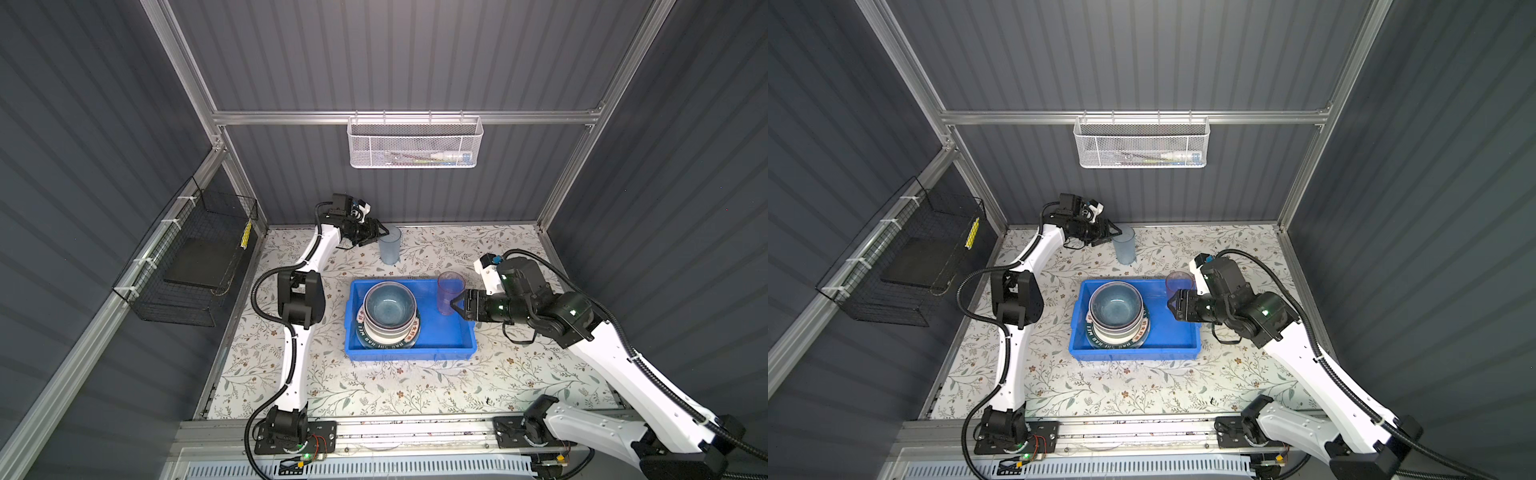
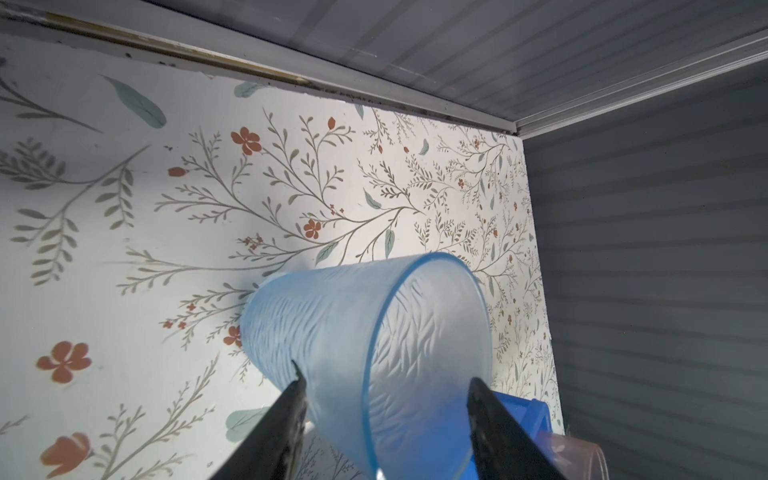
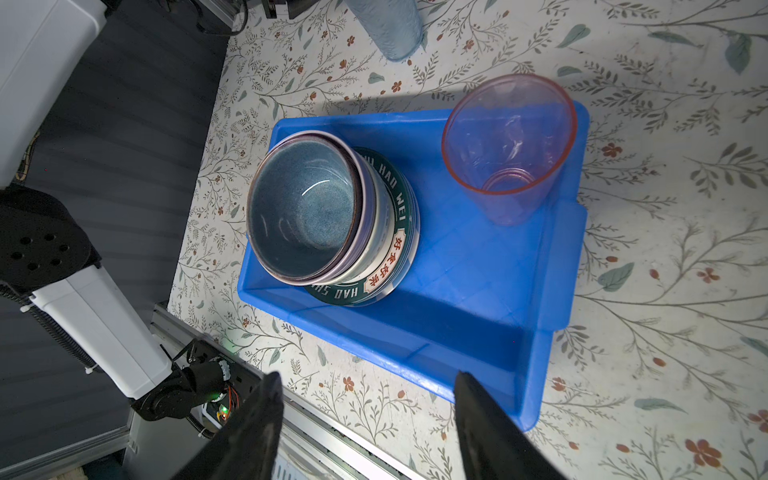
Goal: Place the mixed dishes into the plastic bin
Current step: 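Release the bin and reach the left gripper to the frosted blue cup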
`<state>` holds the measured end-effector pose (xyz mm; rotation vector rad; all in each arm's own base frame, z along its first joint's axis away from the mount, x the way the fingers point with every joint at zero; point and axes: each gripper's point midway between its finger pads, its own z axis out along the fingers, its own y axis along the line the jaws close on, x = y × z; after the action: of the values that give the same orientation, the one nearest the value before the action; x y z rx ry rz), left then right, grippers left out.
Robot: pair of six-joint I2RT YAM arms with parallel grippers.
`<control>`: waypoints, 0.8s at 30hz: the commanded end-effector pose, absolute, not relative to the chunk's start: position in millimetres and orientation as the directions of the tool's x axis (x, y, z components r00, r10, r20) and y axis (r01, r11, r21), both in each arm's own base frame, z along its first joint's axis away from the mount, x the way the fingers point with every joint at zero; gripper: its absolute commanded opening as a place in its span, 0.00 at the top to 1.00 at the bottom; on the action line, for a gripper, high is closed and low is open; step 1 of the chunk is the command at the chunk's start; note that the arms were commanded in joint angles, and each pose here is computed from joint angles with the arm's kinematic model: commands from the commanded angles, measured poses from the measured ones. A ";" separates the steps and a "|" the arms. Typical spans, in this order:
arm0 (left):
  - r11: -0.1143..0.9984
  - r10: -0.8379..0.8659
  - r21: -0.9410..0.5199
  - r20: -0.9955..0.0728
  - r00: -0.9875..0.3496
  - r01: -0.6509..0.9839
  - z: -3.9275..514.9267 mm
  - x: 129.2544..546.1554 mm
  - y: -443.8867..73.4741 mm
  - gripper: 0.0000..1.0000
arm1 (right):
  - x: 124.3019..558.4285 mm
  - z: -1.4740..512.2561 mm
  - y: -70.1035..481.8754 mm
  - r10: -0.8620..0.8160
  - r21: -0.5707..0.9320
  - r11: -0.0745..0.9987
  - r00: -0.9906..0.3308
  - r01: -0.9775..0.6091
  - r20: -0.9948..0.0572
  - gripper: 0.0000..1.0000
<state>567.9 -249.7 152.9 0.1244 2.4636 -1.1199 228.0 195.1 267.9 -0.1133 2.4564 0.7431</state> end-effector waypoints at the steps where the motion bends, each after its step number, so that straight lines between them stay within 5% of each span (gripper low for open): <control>1: 0.704 -0.063 -0.668 -0.398 -0.915 0.242 141.6 561.6 -250.8 0.41 | 227.3 265.0 193.4 0.081 0.478 0.848 -0.835 -0.230 -0.545 0.34; 12: 0.839 0.018 -0.491 -0.407 -0.913 0.235 136.1 543.1 -234.3 0.61 | 231.5 262.2 193.7 0.089 0.472 0.854 -0.834 -0.218 -0.545 0.34; 24: 0.831 0.023 -0.496 -0.424 -0.906 0.253 163.6 527.4 -234.7 0.83 | 236.2 258.4 193.2 0.094 0.462 0.863 -0.832 -0.205 -0.546 0.37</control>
<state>538.0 -231.7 120.9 0.1595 2.6668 -0.7677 233.4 192.1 261.3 -0.0859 2.4618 0.7040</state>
